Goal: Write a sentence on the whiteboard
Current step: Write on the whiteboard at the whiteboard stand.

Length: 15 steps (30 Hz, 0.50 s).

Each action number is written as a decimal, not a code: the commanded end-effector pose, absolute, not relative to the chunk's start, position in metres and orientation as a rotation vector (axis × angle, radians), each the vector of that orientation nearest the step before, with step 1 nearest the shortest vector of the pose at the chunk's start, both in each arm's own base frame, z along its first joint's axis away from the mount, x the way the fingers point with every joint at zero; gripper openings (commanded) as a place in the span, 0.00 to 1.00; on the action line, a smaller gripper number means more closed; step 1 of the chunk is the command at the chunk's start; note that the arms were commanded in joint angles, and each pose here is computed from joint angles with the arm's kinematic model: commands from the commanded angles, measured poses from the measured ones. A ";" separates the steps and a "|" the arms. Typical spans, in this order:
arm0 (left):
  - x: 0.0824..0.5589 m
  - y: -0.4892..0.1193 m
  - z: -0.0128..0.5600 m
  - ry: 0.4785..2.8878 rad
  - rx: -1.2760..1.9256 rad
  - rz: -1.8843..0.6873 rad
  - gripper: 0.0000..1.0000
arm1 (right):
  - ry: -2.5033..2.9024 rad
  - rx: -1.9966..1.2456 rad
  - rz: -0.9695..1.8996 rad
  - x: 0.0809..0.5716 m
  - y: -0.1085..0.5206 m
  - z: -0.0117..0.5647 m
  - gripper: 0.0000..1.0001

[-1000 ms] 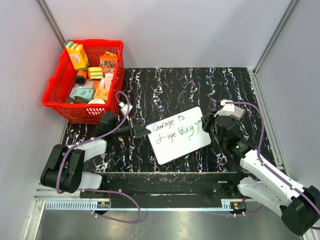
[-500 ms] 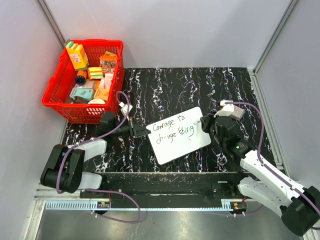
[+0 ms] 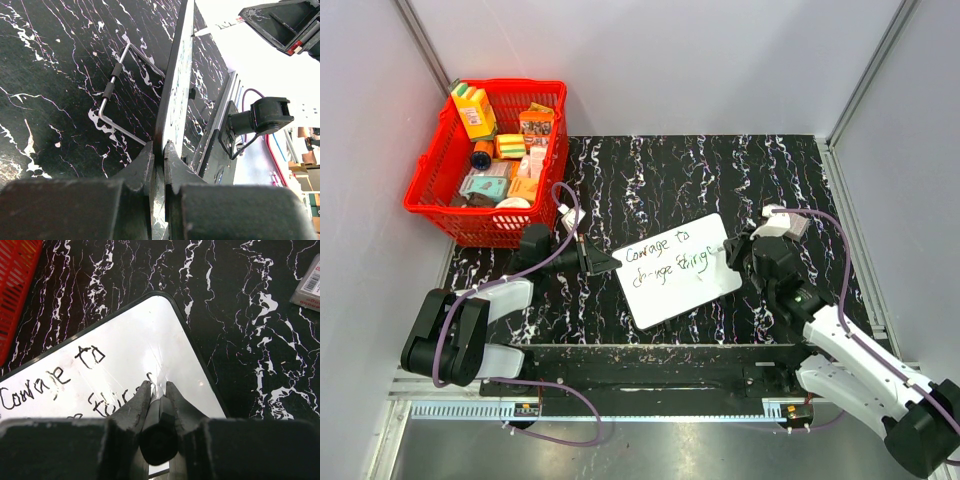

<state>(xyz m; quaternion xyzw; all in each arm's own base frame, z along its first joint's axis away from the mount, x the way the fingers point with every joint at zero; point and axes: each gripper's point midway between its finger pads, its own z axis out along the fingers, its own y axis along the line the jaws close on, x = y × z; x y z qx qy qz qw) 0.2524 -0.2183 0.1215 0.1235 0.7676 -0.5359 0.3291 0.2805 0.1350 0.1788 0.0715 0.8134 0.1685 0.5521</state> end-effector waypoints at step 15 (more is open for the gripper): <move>0.276 -0.209 0.110 1.975 0.359 -1.222 0.00 | 1.954 0.150 0.519 0.272 0.151 0.172 0.00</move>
